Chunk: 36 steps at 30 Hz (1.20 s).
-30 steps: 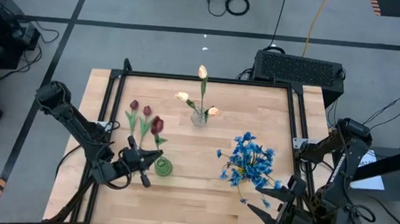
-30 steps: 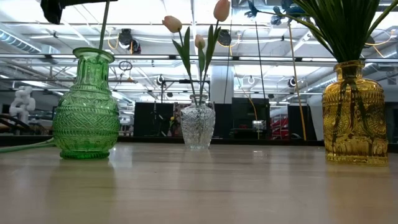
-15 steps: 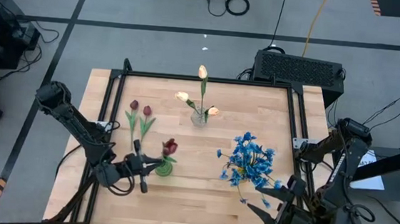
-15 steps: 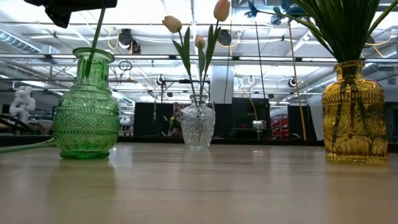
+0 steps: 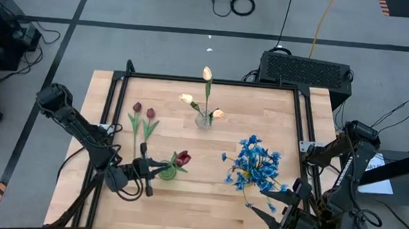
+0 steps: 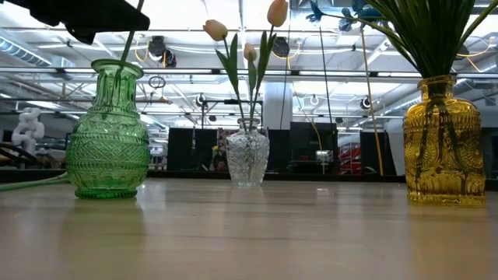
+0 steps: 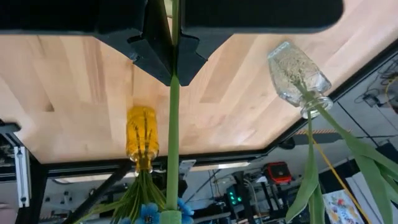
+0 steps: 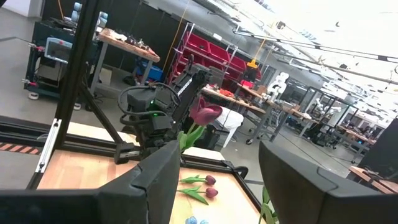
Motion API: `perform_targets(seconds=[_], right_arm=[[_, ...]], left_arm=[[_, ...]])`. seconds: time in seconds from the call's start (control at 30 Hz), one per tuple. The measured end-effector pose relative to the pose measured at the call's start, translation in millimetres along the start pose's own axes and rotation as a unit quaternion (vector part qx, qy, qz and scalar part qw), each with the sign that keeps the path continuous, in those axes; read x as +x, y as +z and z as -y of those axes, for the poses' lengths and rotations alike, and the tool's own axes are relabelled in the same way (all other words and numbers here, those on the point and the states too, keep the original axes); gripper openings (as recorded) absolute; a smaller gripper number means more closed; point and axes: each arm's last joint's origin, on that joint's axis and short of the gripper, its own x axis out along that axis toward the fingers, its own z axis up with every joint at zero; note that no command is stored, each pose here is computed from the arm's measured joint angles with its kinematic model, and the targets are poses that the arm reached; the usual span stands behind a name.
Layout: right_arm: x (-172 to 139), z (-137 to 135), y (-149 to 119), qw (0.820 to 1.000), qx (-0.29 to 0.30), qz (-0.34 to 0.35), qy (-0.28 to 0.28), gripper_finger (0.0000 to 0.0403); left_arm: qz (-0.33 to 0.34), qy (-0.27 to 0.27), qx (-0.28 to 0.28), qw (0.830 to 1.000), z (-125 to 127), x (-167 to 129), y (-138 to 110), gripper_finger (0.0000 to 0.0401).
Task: Sort flowers into vase by color
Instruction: Put the bottom red flower into the green vase, then put the right red flower into the green vase
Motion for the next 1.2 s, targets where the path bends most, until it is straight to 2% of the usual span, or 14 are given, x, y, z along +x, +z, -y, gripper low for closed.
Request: perform_targets(seconds=[0.2,0.57,0.87,1.2], right_arm=[[0.0,-0.1,-0.1,1.000,-0.001,0.000,0.000,0.0210],[0.0,-0.1,-0.1,1.000,-0.001,0.000,0.000,0.0210],[0.0,-0.1,-0.1,1.000,-0.001,0.000,0.000,0.0210],[0.0,0.0,-0.1,1.000,-0.001,-0.001,-0.001,0.0210]], left_arm=[[-0.018,0.009,0.000,1.000,-2.1,0.6,-5.7,0.0016],[-0.042,0.029,-0.024,0.998,-7.3,3.5,-12.7,0.0067],[-0.043,0.025,-0.025,0.998,-6.8,3.1,-12.7,0.0089],[-0.014,0.003,-0.030,0.999,-3.4,-11.3,9.0,0.0089]])
